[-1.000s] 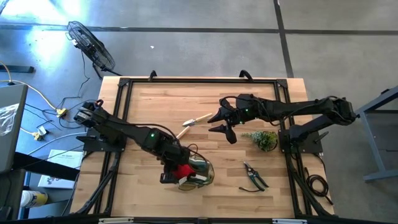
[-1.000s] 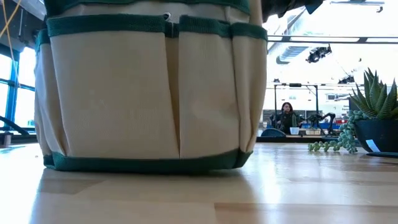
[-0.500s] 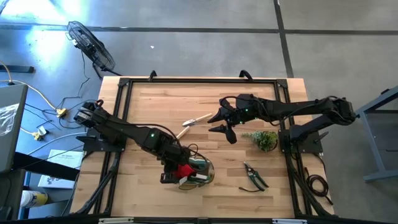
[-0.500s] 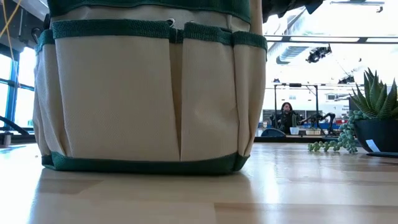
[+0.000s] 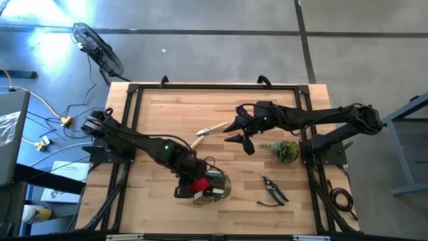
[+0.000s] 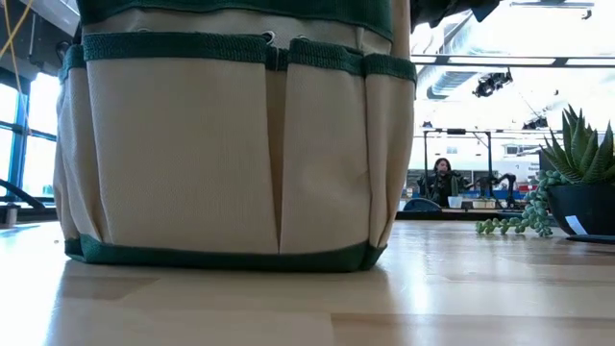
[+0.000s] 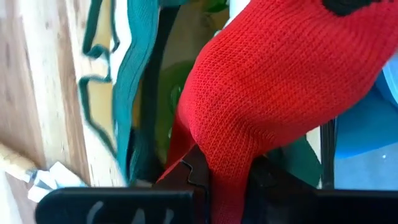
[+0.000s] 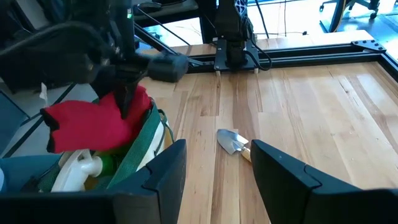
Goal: Pick & Place Garden tools in Gardening bag
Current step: Put the red gloves into the gardening bag
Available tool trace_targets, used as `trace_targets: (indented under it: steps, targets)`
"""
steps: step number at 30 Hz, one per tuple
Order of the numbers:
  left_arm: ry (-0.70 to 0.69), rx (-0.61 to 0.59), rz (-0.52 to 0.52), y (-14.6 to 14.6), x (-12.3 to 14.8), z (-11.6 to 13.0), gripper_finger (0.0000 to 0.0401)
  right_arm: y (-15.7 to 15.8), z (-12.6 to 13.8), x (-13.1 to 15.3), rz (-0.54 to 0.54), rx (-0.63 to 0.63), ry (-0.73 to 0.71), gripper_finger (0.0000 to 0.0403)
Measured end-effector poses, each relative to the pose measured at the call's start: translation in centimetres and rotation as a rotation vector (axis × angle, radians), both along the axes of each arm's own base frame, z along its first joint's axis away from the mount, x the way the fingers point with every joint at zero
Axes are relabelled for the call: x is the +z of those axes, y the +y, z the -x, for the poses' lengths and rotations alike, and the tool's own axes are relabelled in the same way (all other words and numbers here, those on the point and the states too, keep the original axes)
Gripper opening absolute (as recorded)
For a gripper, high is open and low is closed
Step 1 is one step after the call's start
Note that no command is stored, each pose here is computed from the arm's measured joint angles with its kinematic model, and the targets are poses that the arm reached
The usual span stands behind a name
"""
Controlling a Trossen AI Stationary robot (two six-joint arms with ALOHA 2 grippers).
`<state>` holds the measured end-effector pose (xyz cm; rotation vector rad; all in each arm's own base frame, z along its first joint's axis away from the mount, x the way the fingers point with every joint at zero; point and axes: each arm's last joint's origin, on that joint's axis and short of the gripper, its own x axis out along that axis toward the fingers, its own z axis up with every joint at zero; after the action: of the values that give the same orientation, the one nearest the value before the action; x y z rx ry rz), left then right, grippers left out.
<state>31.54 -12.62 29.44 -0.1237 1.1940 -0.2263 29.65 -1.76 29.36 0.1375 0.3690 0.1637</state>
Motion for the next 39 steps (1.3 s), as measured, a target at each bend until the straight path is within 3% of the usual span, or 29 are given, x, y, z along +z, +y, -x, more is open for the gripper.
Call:
trace_targets:
  steps: [8, 17, 29, 39]
  targets:
    - [-0.044, -0.099, -0.027, -0.22, -0.31, -0.52, 0.0032, 0.0, 0.0, 0.0, 0.001, -0.001, 0.0, 0.0169]
    - [-0.05, -0.111, -0.031, -0.21, -0.26, -0.51, 0.0032, 0.0, 0.01, -0.03, 0.0, -0.001, 0.003, 0.0169]
    - [-0.161, -0.394, -0.146, -0.31, -0.11, -0.78, 0.0032, 0.01, 0.04, -0.12, -0.001, 0.0, 0.013, 0.0169]
    - [-0.178, -0.35, -0.176, -0.23, -0.04, -0.97, 0.0032, 0.01, 0.06, -0.19, -0.001, -0.002, 0.021, 0.0169]
